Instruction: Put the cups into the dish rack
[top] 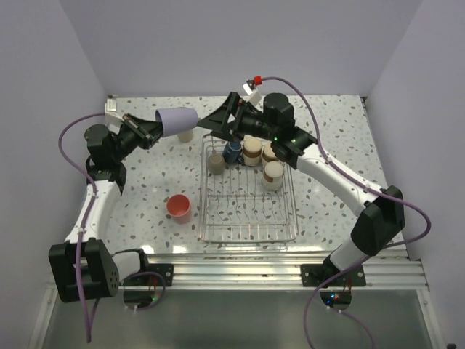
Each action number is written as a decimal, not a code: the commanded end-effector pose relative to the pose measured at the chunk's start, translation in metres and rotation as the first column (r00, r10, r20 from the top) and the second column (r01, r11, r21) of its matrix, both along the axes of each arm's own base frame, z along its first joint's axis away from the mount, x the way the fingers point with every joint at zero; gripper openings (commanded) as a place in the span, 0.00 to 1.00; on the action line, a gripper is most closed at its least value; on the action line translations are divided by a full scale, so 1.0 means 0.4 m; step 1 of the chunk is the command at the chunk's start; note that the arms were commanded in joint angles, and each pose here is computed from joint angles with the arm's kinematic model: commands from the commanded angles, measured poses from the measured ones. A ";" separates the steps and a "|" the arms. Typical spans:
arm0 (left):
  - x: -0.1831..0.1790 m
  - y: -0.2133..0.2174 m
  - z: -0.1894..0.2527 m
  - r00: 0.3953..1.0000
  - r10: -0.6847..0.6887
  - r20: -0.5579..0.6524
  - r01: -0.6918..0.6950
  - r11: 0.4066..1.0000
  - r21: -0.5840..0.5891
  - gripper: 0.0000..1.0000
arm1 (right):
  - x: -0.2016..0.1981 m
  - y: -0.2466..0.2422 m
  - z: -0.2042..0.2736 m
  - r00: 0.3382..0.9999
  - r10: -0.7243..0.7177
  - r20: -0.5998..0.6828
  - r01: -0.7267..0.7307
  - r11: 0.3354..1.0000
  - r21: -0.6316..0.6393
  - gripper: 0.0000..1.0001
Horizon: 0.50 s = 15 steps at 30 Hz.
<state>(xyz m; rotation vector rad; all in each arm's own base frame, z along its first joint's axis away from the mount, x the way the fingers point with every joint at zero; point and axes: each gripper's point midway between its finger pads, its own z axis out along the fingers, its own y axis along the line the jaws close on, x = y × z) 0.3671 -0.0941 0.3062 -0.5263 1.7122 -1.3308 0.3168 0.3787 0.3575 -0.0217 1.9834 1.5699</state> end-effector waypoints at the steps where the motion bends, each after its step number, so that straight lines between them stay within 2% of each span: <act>1: -0.057 -0.042 0.112 0.987 -0.084 0.137 0.098 0.990 -0.098 0.00 | -0.017 0.031 0.157 0.994 0.069 0.086 -0.085 0.976 0.201 0.99; 8: -0.090 -0.056 0.155 0.977 -0.099 0.188 0.131 0.977 -0.166 0.00 | 0.018 0.053 0.163 0.997 0.060 0.048 -0.071 0.960 0.271 0.99; 15: -0.098 -0.067 0.148 0.977 -0.103 0.187 0.136 0.975 -0.175 0.00 | 0.014 0.092 0.167 0.995 0.093 0.029 -0.097 0.950 0.296 0.99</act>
